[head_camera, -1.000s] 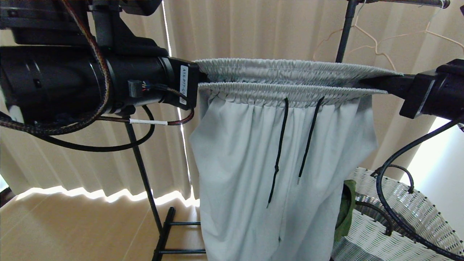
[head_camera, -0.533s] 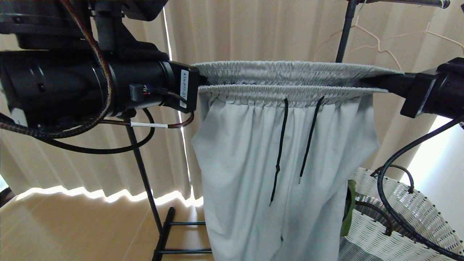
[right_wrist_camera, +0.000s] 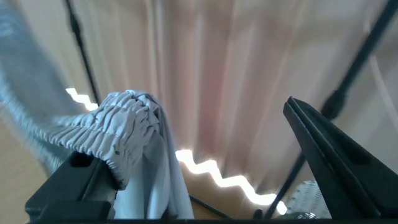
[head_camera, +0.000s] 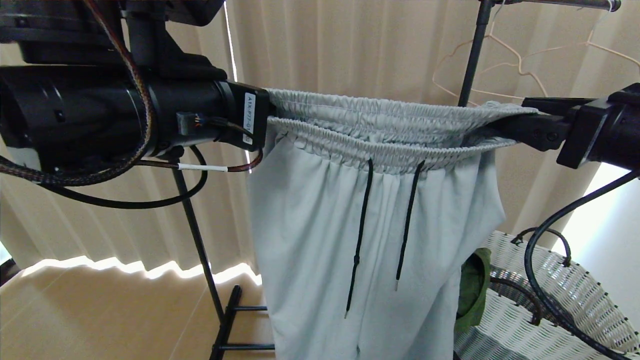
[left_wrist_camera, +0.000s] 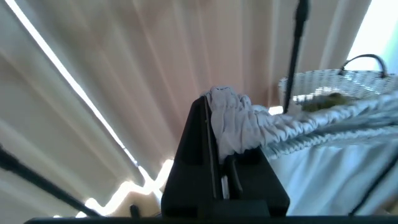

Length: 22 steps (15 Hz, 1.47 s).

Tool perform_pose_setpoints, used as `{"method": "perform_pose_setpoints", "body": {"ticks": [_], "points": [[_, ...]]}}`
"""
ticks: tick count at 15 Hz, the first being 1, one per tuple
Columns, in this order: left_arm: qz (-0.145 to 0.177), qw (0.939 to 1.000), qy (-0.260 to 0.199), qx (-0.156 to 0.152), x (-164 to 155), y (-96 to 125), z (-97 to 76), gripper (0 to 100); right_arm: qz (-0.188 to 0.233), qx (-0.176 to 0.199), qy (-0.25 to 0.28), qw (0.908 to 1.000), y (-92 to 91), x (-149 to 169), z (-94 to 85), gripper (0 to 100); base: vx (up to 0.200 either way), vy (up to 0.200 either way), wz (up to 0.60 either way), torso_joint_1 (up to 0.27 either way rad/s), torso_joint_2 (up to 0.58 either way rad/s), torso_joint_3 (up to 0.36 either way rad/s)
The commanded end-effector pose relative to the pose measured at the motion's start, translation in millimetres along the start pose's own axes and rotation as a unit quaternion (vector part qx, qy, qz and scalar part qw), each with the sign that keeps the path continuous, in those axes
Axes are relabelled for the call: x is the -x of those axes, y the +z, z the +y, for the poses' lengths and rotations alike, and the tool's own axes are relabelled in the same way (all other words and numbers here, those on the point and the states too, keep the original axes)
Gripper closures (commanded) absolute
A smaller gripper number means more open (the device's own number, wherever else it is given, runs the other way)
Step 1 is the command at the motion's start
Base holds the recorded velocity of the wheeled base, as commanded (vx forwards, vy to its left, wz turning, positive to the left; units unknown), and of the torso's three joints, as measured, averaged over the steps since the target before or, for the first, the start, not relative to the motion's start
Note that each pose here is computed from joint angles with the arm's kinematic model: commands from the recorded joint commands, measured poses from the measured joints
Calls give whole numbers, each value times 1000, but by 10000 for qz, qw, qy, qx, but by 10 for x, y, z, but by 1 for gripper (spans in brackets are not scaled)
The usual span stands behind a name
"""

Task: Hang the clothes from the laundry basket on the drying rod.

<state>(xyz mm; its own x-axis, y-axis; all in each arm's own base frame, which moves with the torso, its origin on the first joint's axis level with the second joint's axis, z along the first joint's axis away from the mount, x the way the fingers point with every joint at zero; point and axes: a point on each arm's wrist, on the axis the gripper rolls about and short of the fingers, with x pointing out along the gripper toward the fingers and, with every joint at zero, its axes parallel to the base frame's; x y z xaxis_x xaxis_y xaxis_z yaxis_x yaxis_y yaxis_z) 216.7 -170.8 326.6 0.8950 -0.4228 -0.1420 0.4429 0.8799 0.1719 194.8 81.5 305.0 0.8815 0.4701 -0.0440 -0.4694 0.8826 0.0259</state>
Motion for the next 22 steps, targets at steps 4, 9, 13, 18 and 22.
{"method": "perform_pose_setpoints", "body": {"ticks": [4,9,13,18,22], "points": [[78,9995,315,-11,-49,-28,108,100,-121,11,330,9994,33,119,61,0,0,0,0,0,0,0],[180,9986,498,3,-111,-75,205,100,-147,23,806,9966,1,257,91,0,0,0,0,0,0,0],[199,9982,565,20,-113,-86,242,100,-200,40,814,9965,17,295,95,0,0,0,0,0,0,0],[246,9981,573,11,-90,-112,247,100,-119,226,657,9975,-13,294,53,0,0,0,0,0,0,0],[453,9942,978,17,298,-325,413,100,285,1155,-348,9923,-272,393,-267,0,0,0,0,0,0,0]]}}
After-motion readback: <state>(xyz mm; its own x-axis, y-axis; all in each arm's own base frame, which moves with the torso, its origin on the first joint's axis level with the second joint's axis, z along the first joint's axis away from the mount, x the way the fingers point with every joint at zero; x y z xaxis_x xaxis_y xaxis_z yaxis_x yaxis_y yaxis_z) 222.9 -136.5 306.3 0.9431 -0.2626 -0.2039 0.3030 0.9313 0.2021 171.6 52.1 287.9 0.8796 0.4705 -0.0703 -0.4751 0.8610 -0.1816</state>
